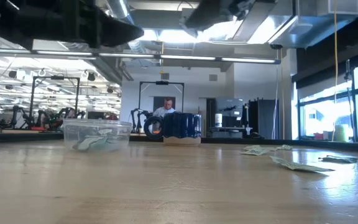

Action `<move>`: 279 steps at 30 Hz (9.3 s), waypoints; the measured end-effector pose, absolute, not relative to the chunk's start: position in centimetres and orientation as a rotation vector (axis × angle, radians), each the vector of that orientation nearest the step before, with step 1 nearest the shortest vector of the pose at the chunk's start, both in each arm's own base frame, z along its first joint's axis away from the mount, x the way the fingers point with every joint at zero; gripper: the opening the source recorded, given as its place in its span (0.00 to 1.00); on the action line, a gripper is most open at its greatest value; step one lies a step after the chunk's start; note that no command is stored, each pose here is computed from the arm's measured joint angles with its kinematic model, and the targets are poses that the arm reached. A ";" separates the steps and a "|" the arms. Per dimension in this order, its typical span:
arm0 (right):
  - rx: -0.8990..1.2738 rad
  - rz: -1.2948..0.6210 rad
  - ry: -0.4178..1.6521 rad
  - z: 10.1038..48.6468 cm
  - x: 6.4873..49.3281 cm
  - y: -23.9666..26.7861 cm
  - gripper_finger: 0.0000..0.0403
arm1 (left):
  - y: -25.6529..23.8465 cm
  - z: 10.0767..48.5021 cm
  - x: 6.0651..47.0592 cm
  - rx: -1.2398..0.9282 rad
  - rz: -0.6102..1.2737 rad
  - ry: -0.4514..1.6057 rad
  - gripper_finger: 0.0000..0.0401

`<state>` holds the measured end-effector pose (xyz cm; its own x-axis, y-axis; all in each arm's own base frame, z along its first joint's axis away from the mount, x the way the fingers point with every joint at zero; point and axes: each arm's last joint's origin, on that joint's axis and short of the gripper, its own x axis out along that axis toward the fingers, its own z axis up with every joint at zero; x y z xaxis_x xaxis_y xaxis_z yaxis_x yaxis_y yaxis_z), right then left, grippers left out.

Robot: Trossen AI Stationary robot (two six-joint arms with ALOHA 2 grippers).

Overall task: Pick and place Stevia / Truvia into bins
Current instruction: Put the bottom green stevia packet into the transparent container

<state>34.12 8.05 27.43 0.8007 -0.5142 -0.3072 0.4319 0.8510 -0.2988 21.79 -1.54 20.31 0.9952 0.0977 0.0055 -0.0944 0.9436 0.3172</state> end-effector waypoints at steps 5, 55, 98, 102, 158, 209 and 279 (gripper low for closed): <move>-0.248 -0.522 0.329 27.0 35.7 7.2 0.02 | -1.5 19.7 23.3 0.293 0.152 0.023 0.38; -0.329 -0.520 0.296 25.5 37.3 7.7 0.06 | -1.5 20.5 26.7 0.326 0.291 0.050 0.03; 0.074 -0.557 0.873 25.5 26.2 9.9 0.34 | -2.3 17.4 23.5 0.623 0.087 1.185 0.06; 0.100 -0.523 0.904 25.5 26.1 10.0 0.34 | -2.4 17.1 23.6 0.669 0.085 1.196 0.12; 0.653 -0.645 1.321 13.4 20.7 6.8 0.01 | -3.3 23.9 22.9 0.150 -0.082 0.683 0.15; 0.593 -0.037 0.658 25.4 31.2 7.0 0.00 | -7.2 20.0 31.4 1.396 -0.152 0.181 0.27; 0.311 -0.065 0.906 22.0 29.3 6.2 0.47 | -1.6 21.6 23.1 -0.227 0.144 0.866 0.01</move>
<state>29.33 6.24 22.01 0.6179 0.0752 -0.7827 0.1860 0.9532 0.2384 23.13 -1.60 21.59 0.6407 0.0330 -0.7671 -0.2168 0.9662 -0.1395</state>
